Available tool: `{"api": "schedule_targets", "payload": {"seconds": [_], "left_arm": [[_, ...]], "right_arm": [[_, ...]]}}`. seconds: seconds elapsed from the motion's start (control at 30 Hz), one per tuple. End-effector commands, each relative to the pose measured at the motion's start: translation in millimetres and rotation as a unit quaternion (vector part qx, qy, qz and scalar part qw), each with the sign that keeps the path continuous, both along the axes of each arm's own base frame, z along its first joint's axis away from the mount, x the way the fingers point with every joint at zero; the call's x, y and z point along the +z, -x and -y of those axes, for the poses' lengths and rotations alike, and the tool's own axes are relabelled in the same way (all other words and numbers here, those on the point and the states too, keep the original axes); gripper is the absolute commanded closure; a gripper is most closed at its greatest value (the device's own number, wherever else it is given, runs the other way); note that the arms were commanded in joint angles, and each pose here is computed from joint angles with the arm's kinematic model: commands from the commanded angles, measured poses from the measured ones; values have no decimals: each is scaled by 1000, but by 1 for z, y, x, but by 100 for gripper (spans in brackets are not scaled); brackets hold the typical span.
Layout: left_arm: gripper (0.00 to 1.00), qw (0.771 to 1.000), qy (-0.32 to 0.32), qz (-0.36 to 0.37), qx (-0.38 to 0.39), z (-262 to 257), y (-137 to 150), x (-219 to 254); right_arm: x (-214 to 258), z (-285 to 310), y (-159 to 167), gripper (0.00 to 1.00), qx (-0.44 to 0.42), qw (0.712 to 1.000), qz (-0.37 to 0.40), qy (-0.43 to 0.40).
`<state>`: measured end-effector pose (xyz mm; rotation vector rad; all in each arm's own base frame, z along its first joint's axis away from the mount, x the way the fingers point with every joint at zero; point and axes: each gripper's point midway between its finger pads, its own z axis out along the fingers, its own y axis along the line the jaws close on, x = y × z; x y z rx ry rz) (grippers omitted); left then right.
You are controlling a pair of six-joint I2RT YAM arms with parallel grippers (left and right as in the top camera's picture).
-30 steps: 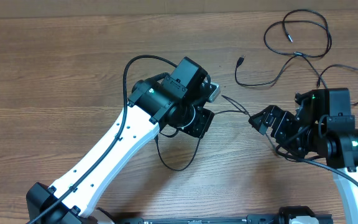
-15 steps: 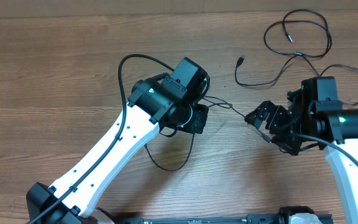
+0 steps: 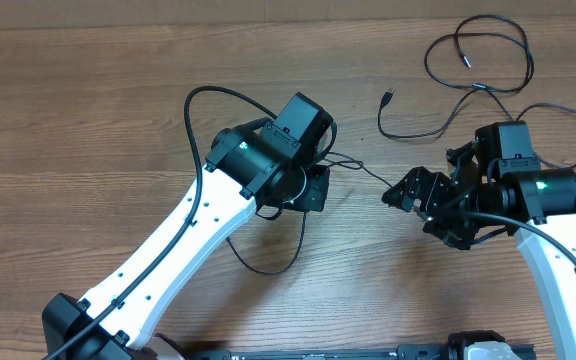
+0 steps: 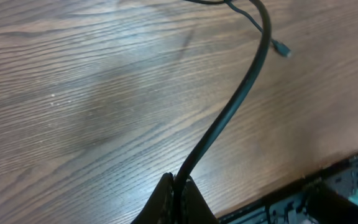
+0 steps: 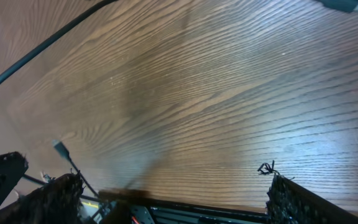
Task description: Untangle cables
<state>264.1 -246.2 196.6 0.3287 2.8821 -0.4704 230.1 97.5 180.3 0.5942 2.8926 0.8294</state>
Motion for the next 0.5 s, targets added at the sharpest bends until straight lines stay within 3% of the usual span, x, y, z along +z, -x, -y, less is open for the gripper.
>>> {"api": "schedule_targets", "payload": {"seconds": [0.0, 0.47], "left_arm": [[96, 998, 22, -2, -59, 9, 10, 4], [96, 995, 29, -2, -92, 19, 20, 5]], "right_arm": [[13, -6, 2, 4, 17, 999, 33, -7], [68, 11, 25, 0, -2, 981, 190, 28]]}}
